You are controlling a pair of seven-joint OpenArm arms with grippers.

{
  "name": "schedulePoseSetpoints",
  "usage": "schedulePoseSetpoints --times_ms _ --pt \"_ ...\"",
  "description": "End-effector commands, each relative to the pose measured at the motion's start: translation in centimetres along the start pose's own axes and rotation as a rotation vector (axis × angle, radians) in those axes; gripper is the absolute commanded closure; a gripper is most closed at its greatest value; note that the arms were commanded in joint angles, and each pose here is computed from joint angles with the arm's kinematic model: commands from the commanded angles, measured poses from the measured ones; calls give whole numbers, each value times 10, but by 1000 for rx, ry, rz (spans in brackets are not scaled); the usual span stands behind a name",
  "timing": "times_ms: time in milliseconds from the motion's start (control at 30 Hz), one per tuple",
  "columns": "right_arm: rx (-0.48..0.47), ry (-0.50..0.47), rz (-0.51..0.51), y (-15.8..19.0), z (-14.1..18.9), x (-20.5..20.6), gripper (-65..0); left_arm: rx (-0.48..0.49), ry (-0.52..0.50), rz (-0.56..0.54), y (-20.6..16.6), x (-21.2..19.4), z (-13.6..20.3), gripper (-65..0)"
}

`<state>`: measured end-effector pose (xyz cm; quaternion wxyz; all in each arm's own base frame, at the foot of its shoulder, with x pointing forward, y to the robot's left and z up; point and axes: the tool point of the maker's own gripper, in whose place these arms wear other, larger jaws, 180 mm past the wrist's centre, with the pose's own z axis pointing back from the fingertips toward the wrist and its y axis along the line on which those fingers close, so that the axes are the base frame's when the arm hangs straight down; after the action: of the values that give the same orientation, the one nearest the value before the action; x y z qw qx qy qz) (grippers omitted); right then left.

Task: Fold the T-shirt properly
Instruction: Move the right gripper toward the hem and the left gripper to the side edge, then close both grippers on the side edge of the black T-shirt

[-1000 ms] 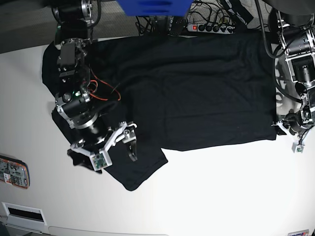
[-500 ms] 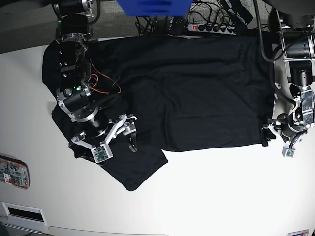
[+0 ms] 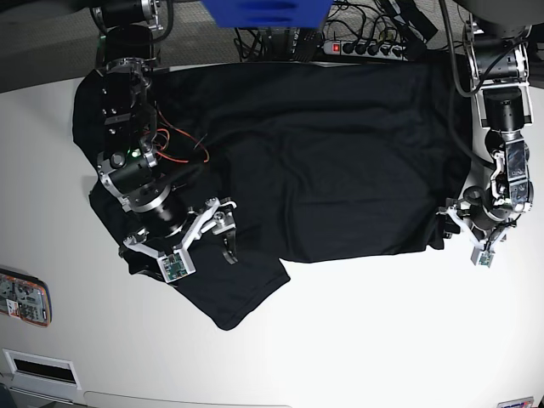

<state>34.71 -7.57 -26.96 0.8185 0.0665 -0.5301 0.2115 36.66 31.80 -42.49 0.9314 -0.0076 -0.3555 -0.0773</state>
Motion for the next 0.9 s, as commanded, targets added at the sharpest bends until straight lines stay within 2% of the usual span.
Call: schedulePoseSetpoints --times_ms 0,367,567,733,867 --pt "-9 -63 7 -4 2 19 -596 26 -39 -11 13 17 7 -412" --pt "-8 -61 10 -3 2 19 -596 91 -110 69 44 31 23 -412" --pt "-6 -61 10 -2 1 19 -596 106 -166 3 43 50 39 -412" --pt "-5 -56 9 -2 2 17 -596 81 -167 20 30 47 32 -412" --pt "-6 -57 8 -2 2 17 -596 64 -107 63 28 24 19 -412"
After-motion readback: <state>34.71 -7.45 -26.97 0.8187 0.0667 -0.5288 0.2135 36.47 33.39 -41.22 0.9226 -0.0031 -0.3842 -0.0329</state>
